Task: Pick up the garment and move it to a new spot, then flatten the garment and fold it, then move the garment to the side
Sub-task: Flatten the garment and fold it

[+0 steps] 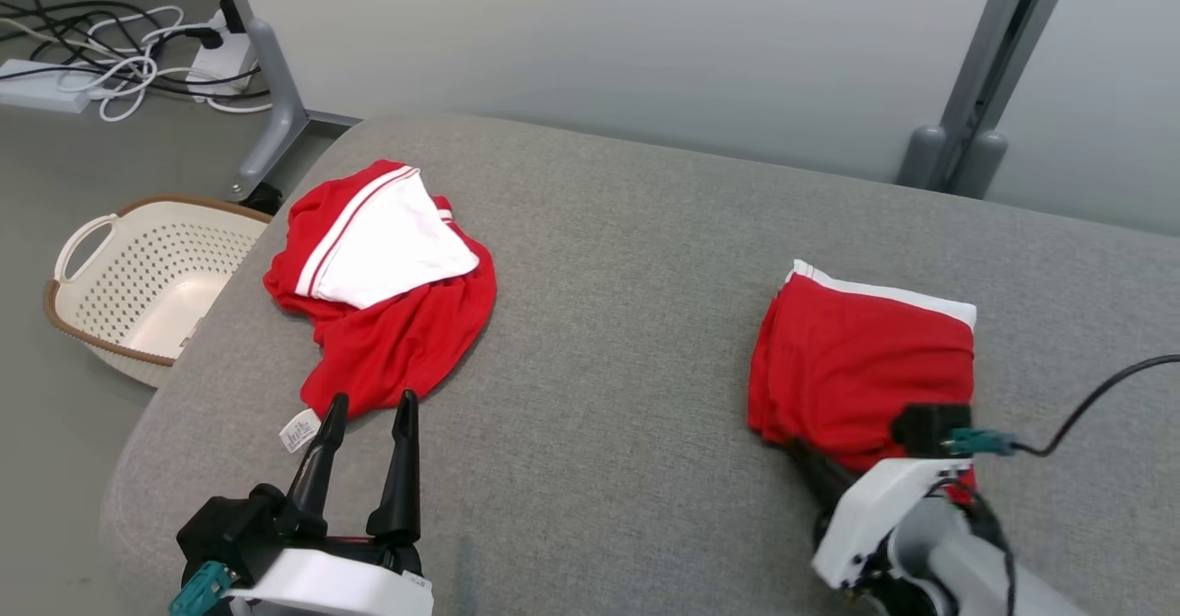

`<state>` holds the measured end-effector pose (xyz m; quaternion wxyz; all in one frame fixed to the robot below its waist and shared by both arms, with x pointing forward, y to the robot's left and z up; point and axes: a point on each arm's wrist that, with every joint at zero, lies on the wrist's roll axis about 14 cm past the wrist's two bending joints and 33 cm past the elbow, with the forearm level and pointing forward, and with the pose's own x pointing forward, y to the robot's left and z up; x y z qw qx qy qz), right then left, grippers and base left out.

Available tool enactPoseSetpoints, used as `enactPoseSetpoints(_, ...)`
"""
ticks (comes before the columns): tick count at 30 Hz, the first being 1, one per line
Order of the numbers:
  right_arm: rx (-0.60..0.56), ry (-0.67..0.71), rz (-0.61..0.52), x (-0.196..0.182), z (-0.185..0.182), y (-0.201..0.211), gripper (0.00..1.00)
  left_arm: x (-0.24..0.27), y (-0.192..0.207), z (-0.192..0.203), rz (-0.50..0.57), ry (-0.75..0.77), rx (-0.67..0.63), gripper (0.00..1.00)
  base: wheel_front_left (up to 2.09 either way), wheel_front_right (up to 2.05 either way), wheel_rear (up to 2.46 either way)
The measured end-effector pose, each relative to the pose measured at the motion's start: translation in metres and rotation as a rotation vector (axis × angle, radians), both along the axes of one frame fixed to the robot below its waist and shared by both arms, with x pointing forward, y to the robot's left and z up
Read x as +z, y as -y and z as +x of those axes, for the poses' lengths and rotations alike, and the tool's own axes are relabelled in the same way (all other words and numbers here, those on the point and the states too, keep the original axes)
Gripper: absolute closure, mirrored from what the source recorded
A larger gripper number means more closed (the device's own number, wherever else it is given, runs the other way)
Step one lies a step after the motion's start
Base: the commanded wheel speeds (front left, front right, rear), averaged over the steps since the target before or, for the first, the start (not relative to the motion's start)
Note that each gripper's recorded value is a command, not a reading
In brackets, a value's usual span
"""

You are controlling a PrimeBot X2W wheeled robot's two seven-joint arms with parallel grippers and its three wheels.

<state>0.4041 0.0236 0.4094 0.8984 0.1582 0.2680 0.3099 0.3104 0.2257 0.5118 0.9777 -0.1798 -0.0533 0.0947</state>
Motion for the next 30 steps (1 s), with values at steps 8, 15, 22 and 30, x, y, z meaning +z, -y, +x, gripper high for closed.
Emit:
enactPoseSetpoints(8, 0.102, 0.051, 0.084, 0.022, -0.028, -0.032, 1.0, 0.002, 0.014, 0.009, 0.008, 0.007, -0.057, 0.0, 0.0, 0.0, 0.0)
enactPoseSetpoints(15, 0.026, 0.166, 0.107, 0.048, -0.005, 0.001, 1.0, 0.003, 0.028, 0.018, 0.009, 0.009, -0.104, 0.0, 0.0, 0.0, 0.0)
enactPoseSetpoints(22, -0.086, 0.277, 0.113, 0.076, 0.019, 0.046, 0.0, 0.004, 0.042, 0.028, 0.007, 0.012, -0.152, 0.0, 0.0, 0.0, 0.0)
enactPoseSetpoints(30, -0.259, 0.505, 0.107, 0.131, 0.035, 0.114, 0.0, 0.01, 0.052, 0.041, 0.011, 0.031, -0.186, 0.0, 0.0, 0.0, 0.0)
